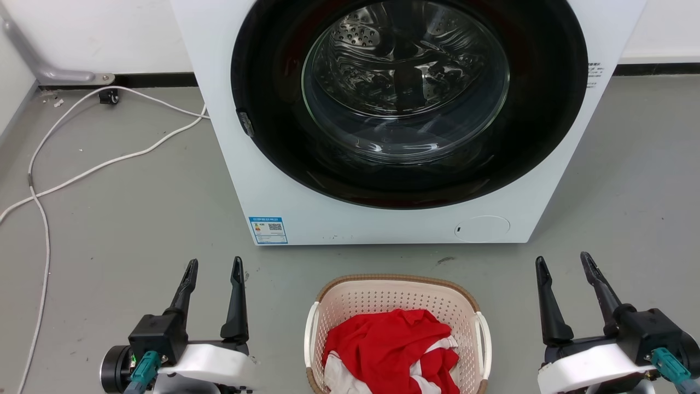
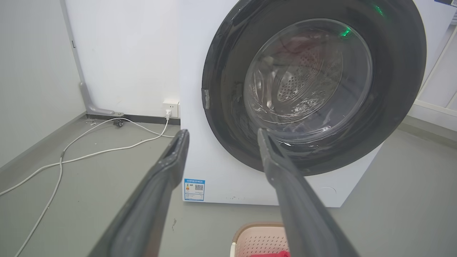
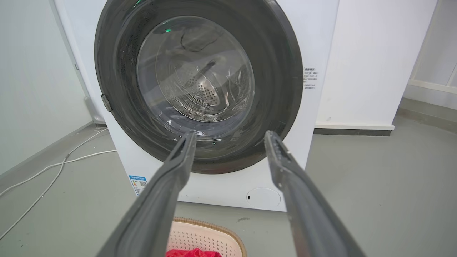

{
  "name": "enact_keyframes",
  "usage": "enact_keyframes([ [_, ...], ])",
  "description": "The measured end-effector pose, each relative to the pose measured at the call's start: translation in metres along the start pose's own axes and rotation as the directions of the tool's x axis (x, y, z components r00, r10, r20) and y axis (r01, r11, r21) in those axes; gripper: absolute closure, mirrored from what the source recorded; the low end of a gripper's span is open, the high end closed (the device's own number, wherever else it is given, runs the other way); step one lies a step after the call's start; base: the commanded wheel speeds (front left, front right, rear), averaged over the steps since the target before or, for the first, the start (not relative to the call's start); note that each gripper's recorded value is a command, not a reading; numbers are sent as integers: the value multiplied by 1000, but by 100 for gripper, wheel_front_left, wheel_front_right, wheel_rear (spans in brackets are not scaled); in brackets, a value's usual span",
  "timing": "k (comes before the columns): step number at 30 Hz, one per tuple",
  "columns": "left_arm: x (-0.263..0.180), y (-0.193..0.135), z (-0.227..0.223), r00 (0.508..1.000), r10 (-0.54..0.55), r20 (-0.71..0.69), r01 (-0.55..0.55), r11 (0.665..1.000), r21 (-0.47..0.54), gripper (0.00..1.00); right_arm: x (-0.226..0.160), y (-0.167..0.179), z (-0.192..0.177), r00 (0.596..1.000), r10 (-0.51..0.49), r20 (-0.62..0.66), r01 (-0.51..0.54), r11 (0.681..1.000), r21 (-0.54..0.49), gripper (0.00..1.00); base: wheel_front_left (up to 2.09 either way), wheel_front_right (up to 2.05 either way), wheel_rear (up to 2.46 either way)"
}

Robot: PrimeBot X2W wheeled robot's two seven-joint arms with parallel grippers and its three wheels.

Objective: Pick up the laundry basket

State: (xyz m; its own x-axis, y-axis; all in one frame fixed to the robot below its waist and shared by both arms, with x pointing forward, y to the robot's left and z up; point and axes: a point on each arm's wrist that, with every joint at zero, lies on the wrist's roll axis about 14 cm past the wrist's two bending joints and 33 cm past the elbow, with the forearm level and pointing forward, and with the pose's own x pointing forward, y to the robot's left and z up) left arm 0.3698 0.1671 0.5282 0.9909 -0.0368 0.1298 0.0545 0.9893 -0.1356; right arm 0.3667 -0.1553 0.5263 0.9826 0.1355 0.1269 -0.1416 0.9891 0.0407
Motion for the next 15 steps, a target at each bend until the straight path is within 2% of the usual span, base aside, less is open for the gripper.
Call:
enact_keyframes([
  [15,0,-2,3,1000,-15,22,13,995,100,0,-2,1,3,1000,17,15,-15,996,-86,0,0,0,0],
])
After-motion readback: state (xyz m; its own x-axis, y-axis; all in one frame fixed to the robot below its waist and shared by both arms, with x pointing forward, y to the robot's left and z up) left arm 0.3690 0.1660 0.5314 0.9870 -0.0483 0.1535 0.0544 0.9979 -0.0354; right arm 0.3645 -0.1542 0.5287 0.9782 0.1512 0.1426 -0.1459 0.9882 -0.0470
